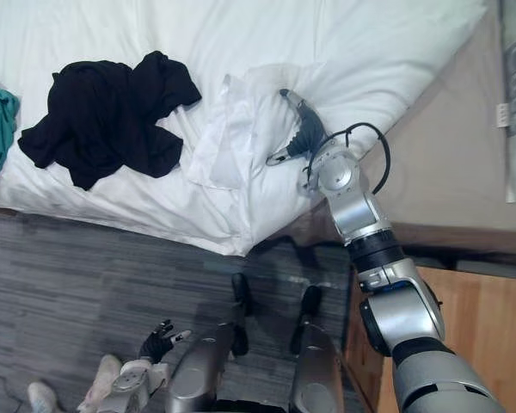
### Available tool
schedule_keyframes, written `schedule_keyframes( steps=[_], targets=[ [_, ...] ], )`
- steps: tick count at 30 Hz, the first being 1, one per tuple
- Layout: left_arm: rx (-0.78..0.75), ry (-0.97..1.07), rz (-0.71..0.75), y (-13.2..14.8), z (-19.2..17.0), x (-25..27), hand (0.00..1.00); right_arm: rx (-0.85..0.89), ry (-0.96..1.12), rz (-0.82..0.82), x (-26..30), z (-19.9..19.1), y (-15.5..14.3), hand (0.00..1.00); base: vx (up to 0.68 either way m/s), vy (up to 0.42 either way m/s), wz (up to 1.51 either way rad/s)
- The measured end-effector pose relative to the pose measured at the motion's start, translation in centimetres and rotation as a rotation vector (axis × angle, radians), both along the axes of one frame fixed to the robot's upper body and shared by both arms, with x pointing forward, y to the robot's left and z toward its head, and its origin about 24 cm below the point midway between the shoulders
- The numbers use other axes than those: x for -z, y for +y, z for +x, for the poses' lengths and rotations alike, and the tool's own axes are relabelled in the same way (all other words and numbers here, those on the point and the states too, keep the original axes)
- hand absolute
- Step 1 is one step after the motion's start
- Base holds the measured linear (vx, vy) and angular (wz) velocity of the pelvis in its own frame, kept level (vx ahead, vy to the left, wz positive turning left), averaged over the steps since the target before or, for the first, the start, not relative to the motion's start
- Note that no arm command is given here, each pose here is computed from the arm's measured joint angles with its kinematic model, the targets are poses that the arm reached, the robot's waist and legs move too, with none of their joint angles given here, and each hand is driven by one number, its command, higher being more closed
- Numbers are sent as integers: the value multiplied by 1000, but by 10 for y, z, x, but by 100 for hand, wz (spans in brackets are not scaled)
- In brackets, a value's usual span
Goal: Tidy the bed and pick cloth on bed and put in laundry
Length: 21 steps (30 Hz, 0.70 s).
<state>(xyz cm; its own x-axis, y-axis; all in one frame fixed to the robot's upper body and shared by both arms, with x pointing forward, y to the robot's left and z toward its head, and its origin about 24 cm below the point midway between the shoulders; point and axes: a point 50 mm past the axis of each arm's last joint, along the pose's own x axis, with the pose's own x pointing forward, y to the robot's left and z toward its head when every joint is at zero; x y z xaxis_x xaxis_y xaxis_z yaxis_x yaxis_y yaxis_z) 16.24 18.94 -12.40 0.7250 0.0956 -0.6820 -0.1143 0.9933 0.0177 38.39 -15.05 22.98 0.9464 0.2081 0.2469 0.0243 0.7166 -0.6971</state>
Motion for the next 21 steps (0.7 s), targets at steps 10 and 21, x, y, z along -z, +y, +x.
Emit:
schedule_keyframes(
  steps=[10, 21],
  targets=[
    [78, -62, -35, -11, 7, -6, 0, 114, 104, -14, 13, 18, -30, 100, 41, 19, 2],
    [-12, 46, -54, 4, -26, 6, 0, 317, 400, 690, 197, -78, -86, 0, 57, 15, -24]
  ],
)
